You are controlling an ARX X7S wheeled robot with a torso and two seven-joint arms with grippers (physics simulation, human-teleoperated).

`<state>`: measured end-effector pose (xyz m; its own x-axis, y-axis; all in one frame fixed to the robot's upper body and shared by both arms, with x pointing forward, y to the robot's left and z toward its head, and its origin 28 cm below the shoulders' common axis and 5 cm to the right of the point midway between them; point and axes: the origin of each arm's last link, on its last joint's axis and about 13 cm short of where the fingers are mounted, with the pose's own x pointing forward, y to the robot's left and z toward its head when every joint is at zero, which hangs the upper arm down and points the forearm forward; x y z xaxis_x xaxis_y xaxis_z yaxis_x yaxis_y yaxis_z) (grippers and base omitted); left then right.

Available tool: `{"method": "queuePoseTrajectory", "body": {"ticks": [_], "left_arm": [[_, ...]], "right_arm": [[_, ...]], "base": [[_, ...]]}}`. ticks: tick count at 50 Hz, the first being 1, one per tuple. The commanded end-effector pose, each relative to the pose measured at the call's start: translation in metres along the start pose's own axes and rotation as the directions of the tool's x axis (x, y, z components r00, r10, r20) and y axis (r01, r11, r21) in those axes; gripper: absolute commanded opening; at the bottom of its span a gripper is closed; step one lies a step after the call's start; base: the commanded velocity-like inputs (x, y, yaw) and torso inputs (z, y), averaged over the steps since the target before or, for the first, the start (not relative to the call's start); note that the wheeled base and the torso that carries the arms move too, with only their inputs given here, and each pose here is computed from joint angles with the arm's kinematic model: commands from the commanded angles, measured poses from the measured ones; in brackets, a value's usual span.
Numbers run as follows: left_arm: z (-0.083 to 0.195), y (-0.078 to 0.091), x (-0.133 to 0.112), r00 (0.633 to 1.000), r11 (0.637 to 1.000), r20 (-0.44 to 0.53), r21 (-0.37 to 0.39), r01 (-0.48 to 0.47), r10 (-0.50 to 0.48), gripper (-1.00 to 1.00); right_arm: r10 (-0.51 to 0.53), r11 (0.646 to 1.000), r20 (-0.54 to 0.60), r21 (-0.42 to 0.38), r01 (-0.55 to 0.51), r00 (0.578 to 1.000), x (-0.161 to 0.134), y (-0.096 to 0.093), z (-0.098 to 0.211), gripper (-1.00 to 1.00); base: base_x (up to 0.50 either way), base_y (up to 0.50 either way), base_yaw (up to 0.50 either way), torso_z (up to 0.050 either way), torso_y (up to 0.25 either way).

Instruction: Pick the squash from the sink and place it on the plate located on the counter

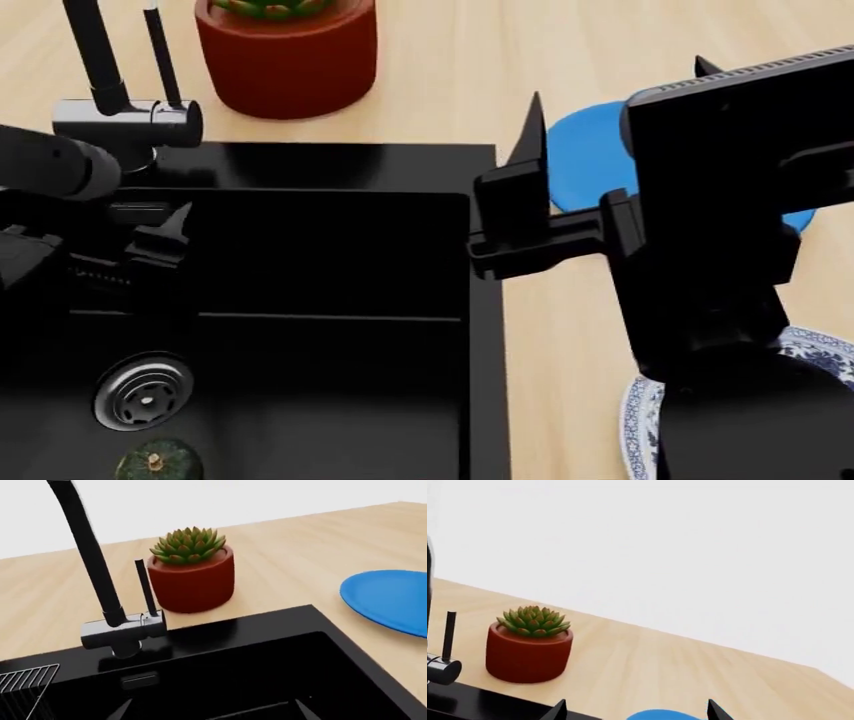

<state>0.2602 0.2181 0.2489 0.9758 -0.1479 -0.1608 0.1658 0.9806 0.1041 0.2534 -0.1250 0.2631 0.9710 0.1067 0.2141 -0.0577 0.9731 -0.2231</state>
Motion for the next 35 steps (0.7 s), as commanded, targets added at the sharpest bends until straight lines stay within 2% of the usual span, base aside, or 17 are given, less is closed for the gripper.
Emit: {"method": "queuePoseTrajectory", "body": {"ticks": [1, 4, 10, 17, 24, 31, 35], "left_arm": [[0.012, 0.016, -0.015, 0.956, 0.994, -0.279, -0.094, 0.063, -0.087, 1.0], [0.01, 0.021, -0.014, 0.931, 0.989, -0.35, -0.135, 0.059, -0.103, 1.0], [0.006, 0.023, -0.006, 0.878, 0.989, -0.467, -0.144, 0.035, -0.099, 1.0], [-0.015, 0.021, 0.011, 0.808, 0.986, -0.577, -0.163, 0.028, -0.118, 1.0], [-0.024, 0.024, 0.022, 0.771, 0.985, -0.624, -0.172, 0.021, -0.126, 1.0], [-0.047, 0.026, 0.036, 0.719, 0.981, -0.681, -0.193, 0.006, -0.138, 1.0], [-0.058, 0.027, 0.046, 0.708, 0.983, -0.695, -0.183, 0.0, -0.129, 1.0]], "right_arm": [[-0.005, 1.0, -0.001, -0.01, 0.005, 1.0, -0.001, -0.003, 0.002, 1.0], [-0.004, 1.0, -0.001, -0.013, 0.003, 1.0, -0.001, -0.001, 0.003, 1.0], [-0.005, 1.0, -0.002, -0.019, 0.005, 1.0, -0.001, -0.001, 0.003, 1.0], [-0.01, 1.0, -0.006, -0.021, 0.01, 1.0, -0.002, -0.003, 0.001, 1.0], [-0.01, 1.0, -0.008, -0.023, 0.01, 1.0, -0.002, -0.003, 0.0, 1.0], [-0.011, 1.0, -0.011, -0.023, 0.011, 1.0, 0.0, -0.003, -0.001, 1.0], [-0.011, 1.0, -0.011, -0.023, 0.011, 1.0, -0.001, -0.003, -0.002, 1.0]], "base": [[0.0, 0.0, 0.0, 0.0, 0.0], [0.0, 0.0, 0.0, 0.0, 0.0], [0.0, 0.0, 0.0, 0.0, 0.0], [0.0, 0.0, 0.0, 0.0, 0.0], [0.0, 0.0, 0.0, 0.0, 0.0], [0.0, 0.0, 0.0, 0.0, 0.0], [0.0, 0.0, 0.0, 0.0, 0.0]]}}
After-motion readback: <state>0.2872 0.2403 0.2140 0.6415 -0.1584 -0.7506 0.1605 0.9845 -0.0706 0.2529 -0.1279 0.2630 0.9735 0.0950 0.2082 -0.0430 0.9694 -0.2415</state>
